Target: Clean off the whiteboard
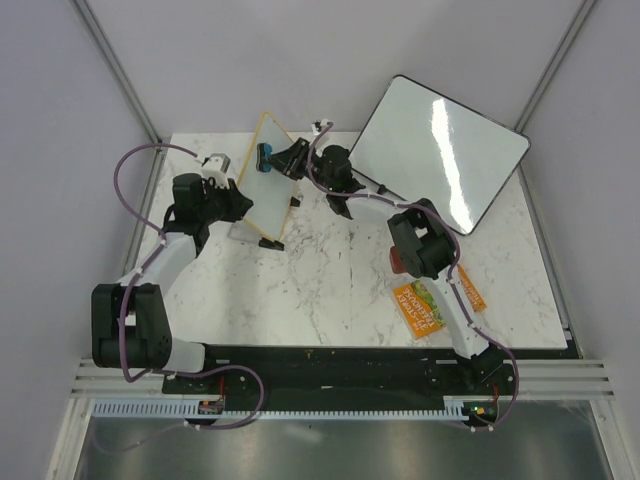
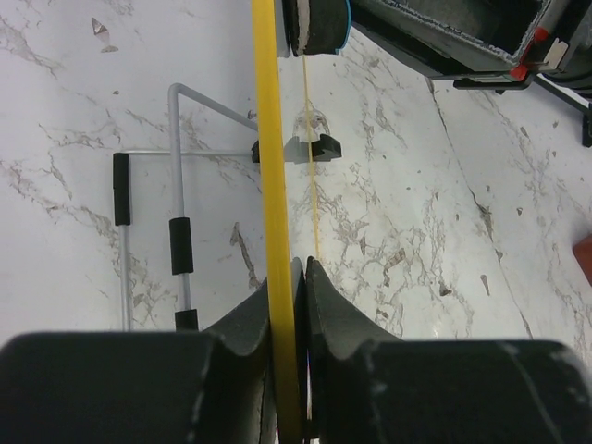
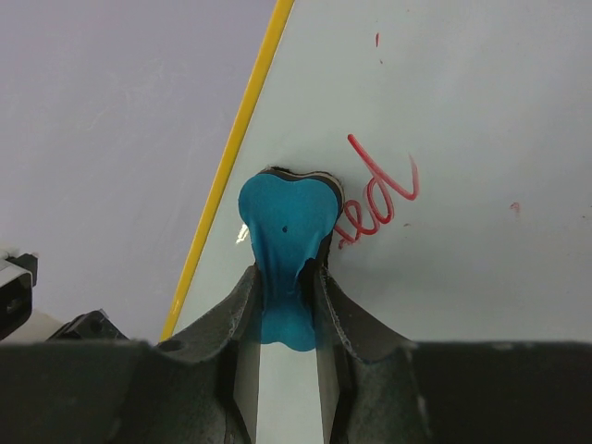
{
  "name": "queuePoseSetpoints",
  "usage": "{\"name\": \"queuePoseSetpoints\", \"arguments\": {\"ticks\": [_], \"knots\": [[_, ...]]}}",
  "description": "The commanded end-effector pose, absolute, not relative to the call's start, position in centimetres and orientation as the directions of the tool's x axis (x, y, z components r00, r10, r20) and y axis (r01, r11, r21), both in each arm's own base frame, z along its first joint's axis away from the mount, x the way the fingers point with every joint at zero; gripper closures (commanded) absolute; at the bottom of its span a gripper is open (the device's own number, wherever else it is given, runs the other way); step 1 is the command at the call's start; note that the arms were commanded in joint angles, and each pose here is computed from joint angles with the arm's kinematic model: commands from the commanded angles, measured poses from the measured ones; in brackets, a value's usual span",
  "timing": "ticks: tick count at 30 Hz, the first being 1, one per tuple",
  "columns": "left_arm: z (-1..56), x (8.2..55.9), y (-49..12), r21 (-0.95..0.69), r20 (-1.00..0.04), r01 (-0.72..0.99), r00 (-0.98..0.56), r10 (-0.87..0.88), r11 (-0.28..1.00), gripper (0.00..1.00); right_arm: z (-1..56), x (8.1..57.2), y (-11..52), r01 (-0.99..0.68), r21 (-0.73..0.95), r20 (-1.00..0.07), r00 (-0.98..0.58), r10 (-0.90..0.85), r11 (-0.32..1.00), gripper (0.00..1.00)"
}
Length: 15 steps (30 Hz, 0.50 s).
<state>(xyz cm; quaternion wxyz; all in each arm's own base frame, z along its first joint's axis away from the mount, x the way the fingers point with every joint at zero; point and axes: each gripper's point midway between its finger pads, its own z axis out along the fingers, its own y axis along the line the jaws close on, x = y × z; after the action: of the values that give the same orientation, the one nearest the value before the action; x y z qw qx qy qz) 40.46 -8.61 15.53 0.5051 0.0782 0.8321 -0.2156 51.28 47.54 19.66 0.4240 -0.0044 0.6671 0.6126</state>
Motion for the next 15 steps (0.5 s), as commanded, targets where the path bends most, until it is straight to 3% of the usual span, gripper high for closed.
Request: {"name": "queuePoseSetpoints", "arguments": {"ticks": [1, 15], "knots": [[18.1, 40.6, -7.7, -0.198, -0.915, 0.347, -0.401, -0.046, 0.917, 0.98, 25.1, 50.1, 46.9, -0.608, 0.773, -0.595, -0.592, 0.544, 0.184, 1.0], [28.4, 41.7, -6.7, -0.26, -0.949, 0.365, -0.269, -0.166, 0.894, 0.98, 24.9, 49.6, 46.4, -0.598, 0.778, -0.591, -0.594, 0.545, 0.193, 1.0]]}}
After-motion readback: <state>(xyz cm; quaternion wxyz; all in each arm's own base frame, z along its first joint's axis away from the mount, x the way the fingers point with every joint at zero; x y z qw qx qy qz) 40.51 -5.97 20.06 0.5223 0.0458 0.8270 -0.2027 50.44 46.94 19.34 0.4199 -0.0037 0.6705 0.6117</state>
